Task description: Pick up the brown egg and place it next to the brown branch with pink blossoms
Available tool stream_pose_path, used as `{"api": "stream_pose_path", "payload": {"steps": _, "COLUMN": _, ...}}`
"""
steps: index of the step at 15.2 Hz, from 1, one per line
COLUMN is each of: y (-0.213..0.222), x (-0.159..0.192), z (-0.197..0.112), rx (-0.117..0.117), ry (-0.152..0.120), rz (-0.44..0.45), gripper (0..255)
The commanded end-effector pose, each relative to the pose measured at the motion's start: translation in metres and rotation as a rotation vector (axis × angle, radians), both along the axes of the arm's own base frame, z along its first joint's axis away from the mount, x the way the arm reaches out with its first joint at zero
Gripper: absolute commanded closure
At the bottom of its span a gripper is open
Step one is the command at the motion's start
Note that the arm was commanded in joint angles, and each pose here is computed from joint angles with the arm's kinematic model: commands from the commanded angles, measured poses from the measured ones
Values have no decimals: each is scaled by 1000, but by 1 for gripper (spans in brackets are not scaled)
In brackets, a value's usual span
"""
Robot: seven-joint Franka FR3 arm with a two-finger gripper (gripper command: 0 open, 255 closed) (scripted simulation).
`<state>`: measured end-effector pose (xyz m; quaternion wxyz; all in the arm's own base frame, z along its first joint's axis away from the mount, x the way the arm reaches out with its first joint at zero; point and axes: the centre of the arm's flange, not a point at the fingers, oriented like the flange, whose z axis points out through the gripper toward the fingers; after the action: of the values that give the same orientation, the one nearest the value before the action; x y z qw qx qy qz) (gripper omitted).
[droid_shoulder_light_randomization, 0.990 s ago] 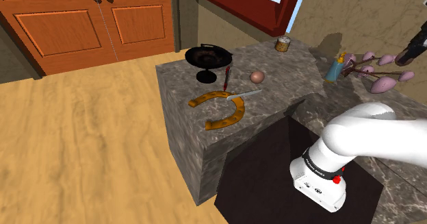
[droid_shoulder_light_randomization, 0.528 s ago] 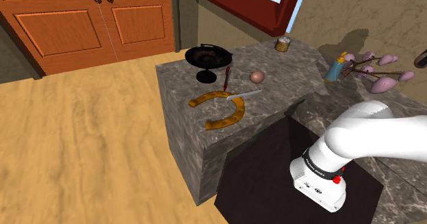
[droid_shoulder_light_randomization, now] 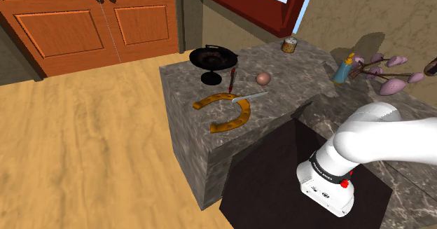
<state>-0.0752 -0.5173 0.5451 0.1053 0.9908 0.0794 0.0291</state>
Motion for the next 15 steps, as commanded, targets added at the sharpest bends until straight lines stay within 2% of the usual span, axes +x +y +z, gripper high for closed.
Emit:
{"api": "stream_pose_path", "payload": {"steps": 1, "y": 0, "x": -1, "z": -10, "rx": 0, "ry": 0, "rz": 0, "gripper": 255}}
{"api": "stream_pose_path", "payload": {"steps": 15, "y": 0, "x": -1, "z": -84, "rx": 0, "ry": 0, "rz": 0, "gripper": 255}}
